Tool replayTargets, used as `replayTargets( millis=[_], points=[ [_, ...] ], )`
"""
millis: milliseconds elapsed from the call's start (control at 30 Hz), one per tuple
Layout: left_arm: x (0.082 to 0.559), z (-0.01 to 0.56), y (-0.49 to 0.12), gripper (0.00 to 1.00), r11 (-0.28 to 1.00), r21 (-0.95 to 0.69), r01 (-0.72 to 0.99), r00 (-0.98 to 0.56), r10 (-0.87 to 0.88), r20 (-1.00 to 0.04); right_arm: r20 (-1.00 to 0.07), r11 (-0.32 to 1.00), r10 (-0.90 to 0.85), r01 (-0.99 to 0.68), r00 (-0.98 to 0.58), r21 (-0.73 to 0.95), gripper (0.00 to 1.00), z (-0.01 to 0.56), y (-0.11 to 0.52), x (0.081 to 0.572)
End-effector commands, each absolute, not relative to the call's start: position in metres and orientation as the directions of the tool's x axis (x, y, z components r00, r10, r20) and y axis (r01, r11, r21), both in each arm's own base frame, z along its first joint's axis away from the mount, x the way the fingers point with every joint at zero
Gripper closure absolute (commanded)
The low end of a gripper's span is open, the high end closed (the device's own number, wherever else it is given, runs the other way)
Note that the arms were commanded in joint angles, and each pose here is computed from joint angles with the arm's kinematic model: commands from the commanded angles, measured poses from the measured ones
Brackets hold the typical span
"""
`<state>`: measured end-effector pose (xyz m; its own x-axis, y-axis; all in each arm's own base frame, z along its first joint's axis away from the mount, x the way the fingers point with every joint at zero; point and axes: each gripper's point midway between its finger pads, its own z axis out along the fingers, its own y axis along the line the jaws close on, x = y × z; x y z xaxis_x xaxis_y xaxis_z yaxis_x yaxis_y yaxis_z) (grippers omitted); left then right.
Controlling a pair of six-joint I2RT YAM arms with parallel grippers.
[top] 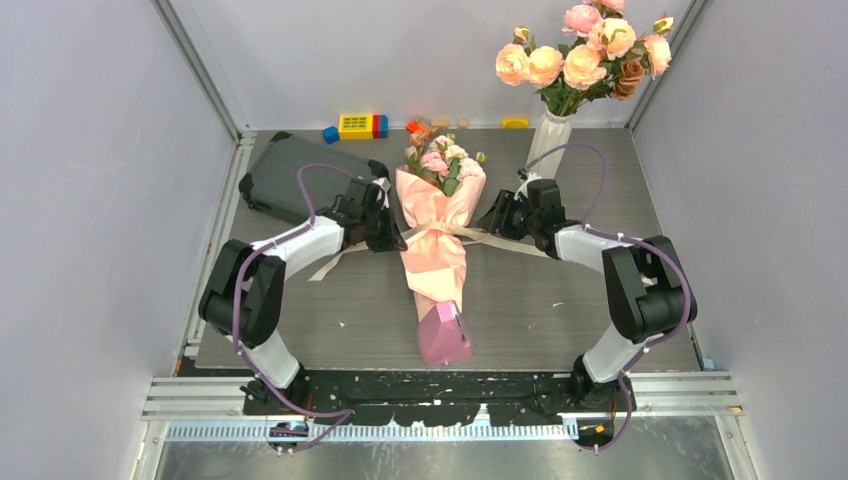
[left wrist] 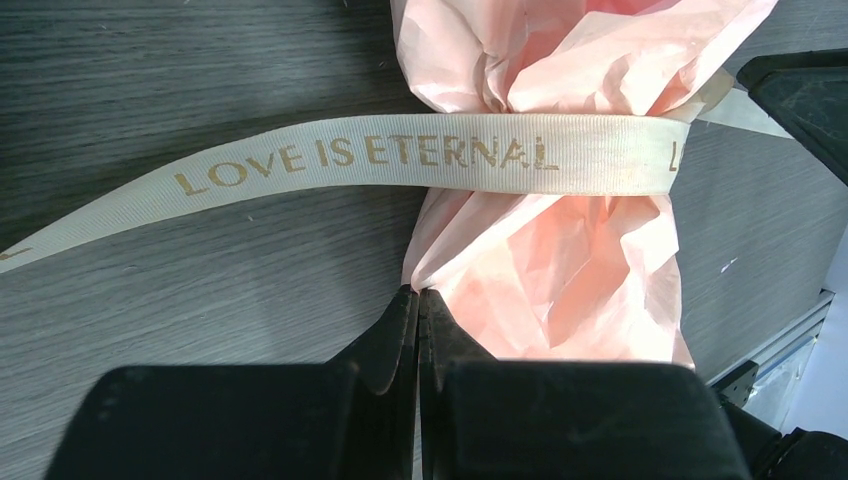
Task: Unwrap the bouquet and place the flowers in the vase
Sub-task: Untie the ribbon from the wrapping paper.
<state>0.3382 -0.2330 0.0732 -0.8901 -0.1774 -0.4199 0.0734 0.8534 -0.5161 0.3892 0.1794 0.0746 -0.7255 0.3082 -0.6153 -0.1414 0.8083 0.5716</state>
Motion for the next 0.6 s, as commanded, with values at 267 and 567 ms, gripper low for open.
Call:
replayTargets(
  millis=[267, 567],
  points=[
    [0.343, 0.094, -0.232, 1.0, 0.845, -0.522, 0.115, -0.868, -0.169, -0.466, -0.613, 0.844, 0.282, -0.112, -0.738, 0.524, 0.48, 0.065, 0.173, 0.404],
    [0.342, 0.093, -0.231, 1.0, 0.848, -0.518, 0.115, -0.869, -0.167, -0.466, -0.589, 0.807, 0.297, -0.133, -0.751, 0.575, 0.74, 0.067, 0.185, 0.404]
  ],
)
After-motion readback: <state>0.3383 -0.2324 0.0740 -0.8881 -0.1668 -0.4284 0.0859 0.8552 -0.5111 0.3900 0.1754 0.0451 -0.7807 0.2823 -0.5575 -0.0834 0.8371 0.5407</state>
